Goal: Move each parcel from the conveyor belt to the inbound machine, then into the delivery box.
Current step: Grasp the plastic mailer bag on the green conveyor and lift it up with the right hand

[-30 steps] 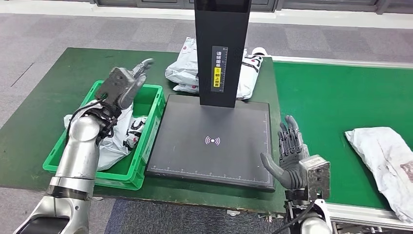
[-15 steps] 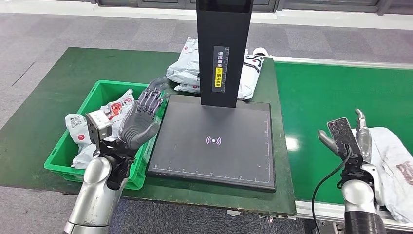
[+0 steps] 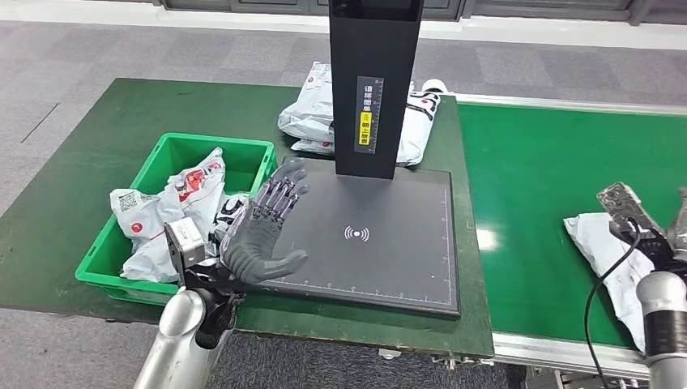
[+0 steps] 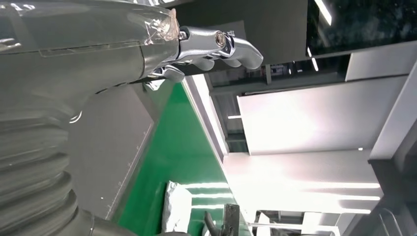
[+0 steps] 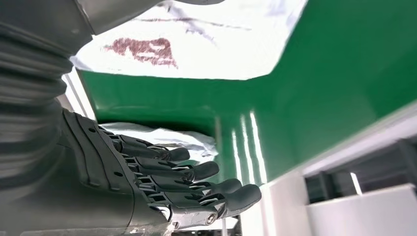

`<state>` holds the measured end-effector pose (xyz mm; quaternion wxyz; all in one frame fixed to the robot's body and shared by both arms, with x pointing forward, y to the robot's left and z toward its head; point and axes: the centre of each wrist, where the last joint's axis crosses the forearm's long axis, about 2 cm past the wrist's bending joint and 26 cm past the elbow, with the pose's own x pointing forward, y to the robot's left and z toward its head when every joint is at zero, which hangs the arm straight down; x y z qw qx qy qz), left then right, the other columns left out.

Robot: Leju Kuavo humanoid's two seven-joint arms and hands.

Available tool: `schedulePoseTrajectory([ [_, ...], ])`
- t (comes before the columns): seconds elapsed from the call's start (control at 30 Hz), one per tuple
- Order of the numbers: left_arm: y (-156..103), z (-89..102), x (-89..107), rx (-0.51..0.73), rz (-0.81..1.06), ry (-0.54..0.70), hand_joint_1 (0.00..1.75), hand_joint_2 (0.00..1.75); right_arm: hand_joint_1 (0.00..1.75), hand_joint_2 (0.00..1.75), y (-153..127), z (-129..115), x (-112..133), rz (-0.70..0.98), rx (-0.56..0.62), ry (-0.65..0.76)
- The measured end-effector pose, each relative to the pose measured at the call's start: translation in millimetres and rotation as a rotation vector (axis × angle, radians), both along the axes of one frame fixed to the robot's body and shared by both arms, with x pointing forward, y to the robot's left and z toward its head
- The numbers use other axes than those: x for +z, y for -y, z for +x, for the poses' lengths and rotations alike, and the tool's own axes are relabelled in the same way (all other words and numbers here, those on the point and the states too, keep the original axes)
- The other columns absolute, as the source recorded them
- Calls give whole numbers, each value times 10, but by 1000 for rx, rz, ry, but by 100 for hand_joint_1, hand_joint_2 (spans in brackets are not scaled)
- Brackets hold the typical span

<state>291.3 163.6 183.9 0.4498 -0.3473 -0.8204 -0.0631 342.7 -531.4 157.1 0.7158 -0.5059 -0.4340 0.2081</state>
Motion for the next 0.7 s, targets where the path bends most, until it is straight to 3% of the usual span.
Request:
schedulePoseTrajectory([
  [0.13, -1, -33, -43, 3, -16, -9, 0, 175, 0, 175, 76, 35, -57, -1, -28, -114],
  [0.37, -21, -30, -140, -2, -28, -2, 0, 175, 0, 175, 131, -104, -350, -48, 104, -595],
  [0.7, -29, -26, -217, -2, -28, -15, 0, 175, 0, 175, 23, -290, -750, -29, 132, -861],
])
